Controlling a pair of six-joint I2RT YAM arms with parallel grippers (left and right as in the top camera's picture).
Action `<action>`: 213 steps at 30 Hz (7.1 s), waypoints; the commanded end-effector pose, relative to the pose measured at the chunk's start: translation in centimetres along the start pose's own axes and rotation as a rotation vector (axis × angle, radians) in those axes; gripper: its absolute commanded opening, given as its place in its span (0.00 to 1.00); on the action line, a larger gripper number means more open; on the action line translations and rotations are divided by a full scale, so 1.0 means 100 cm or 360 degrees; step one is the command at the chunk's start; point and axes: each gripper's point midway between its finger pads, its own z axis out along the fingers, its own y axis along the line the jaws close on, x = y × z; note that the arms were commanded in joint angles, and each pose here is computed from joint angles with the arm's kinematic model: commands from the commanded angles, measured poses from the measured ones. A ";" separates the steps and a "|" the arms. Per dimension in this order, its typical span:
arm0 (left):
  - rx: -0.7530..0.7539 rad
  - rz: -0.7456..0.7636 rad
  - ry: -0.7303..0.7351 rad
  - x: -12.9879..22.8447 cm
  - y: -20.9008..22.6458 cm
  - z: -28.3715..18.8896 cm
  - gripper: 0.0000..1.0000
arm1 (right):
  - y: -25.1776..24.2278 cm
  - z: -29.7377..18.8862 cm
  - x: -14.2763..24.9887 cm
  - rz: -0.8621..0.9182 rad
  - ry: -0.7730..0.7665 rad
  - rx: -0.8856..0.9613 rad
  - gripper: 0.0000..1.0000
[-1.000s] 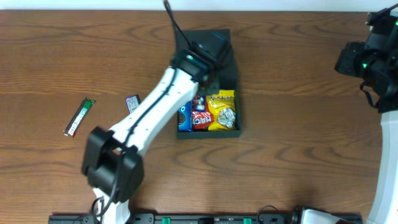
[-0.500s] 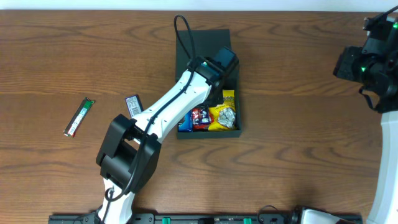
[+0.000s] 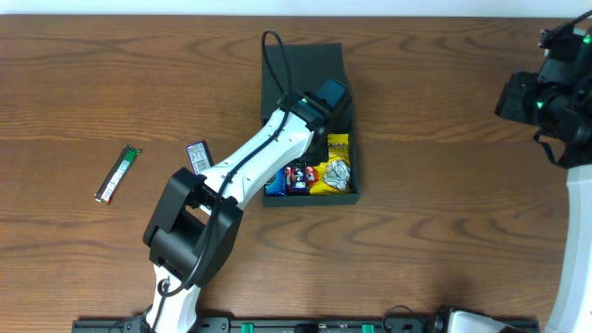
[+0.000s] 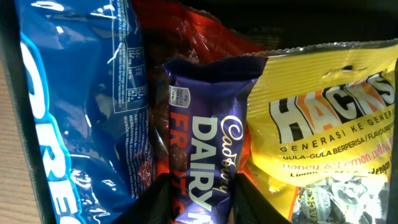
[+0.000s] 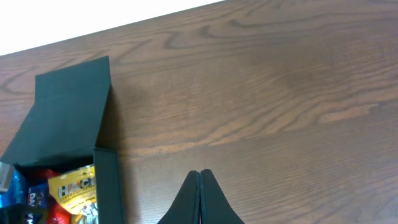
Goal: Pack container
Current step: 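Lower the bar into the box, release, and withdraw left gripper, then grasp the green mint bar on the table with the left gripper, then carry the green bar into the box and release it upright, then move the left gripper to the blue Eclipse tin and grasp it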
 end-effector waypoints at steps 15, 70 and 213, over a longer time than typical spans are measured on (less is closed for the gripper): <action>-0.0233 -0.0247 -0.0717 -0.084 0.123 -0.151 0.58 | 0.001 -0.002 -0.001 -0.0027 -0.0007 -0.0016 0.02; 0.0072 0.0364 -0.0072 0.004 0.395 0.060 0.95 | 0.001 -0.001 -0.008 -0.0004 -0.0053 -0.0020 0.02; -0.0345 -0.0515 -0.0596 -0.071 0.131 -0.144 0.63 | -0.034 -0.006 -0.010 0.0108 -0.0068 0.0097 0.02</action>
